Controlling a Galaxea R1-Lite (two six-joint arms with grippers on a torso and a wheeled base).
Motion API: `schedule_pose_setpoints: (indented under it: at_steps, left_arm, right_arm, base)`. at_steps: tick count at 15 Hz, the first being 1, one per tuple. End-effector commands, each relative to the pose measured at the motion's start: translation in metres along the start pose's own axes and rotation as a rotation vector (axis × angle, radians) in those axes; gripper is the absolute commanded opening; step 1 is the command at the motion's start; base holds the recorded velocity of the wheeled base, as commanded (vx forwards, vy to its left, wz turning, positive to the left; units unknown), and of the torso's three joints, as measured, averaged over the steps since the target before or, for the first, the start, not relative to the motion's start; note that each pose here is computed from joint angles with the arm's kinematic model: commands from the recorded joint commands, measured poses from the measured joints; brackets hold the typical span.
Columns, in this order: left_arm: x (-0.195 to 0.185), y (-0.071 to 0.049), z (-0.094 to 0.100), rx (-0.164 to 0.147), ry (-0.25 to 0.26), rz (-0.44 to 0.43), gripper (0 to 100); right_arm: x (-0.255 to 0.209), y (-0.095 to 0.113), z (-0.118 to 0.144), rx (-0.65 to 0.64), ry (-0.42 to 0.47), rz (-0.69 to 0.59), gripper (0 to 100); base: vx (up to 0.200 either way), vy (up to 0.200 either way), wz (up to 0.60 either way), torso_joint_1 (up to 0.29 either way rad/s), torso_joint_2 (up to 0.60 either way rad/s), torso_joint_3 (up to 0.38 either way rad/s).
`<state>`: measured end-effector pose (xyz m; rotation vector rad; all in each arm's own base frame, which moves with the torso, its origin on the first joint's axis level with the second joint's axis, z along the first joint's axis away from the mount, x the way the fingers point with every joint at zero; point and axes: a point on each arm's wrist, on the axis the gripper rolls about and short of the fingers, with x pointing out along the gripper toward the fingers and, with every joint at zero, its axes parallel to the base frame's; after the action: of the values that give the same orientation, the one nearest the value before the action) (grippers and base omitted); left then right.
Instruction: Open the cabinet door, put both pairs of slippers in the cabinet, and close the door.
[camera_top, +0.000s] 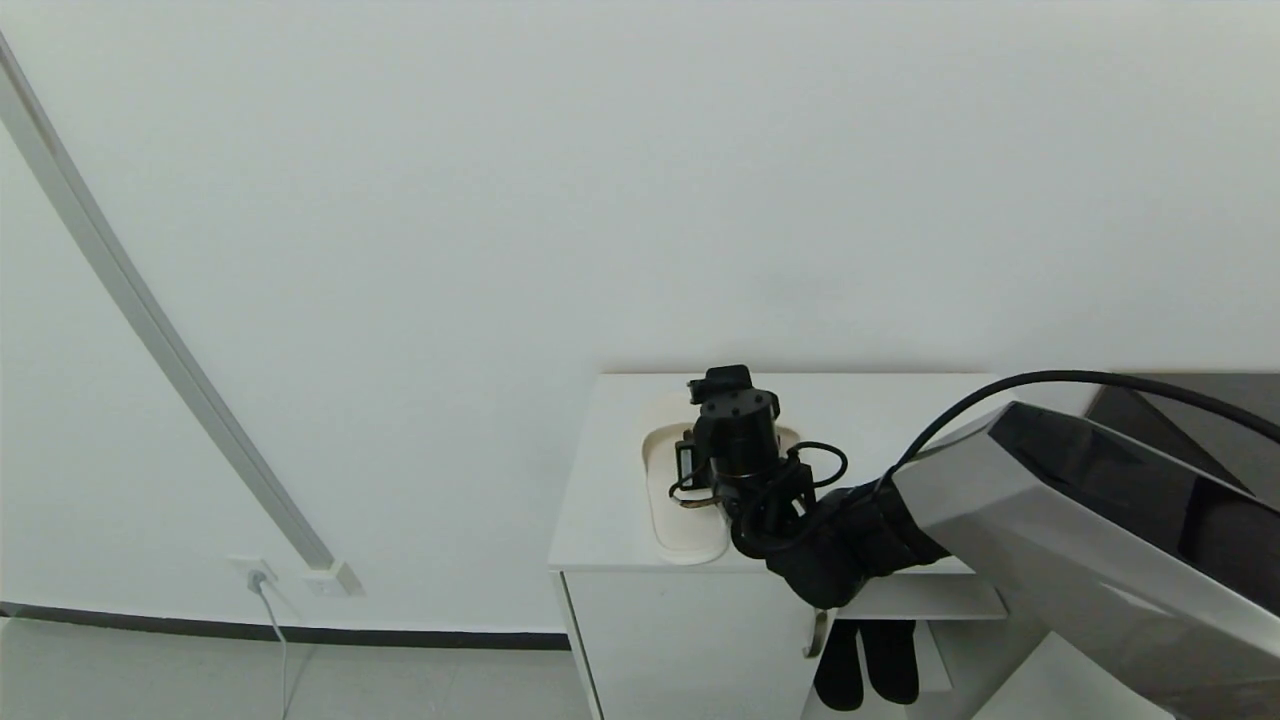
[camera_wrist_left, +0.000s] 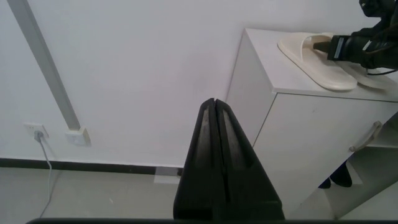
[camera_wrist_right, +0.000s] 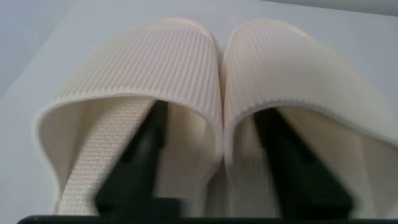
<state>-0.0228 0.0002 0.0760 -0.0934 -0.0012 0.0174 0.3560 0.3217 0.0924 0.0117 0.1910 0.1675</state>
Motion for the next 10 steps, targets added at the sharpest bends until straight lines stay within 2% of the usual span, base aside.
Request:
schedule_pose_setpoints:
  at_steps: [1, 5, 8, 10]
  left_arm:
    - [0.000, 0.000, 0.000, 0.000, 0.000, -0.001, 0]
    - [0.000, 0.000, 0.000, 0.000, 0.000, 0.001, 0]
    - [0.000, 0.000, 0.000, 0.000, 0.000, -0.001, 0]
    - [0.000, 0.000, 0.000, 0.000, 0.000, -0.001, 0]
  right_arm:
    - [0.003, -0.001, -0.004, -0.001, 0.005, -0.005, 0]
    - [0.002, -0.001, -0.001, 0.004, -0.003, -0.009, 0]
    - [-0.036, -0.017, 0.045, 0.032, -0.051, 0.019, 0]
    - [-0.076, -0.042, 0.063, 0.013, -0.032, 0.123, 0]
  base:
    - [0.000, 0.000, 0.00, 0.000, 0.00, 0.000]
    - [0.000, 0.000, 0.00, 0.000, 0.00, 0.000]
    - [0.000, 0.000, 0.00, 0.000, 0.00, 0.000]
    - [0.000, 0.000, 0.00, 0.000, 0.00, 0.000]
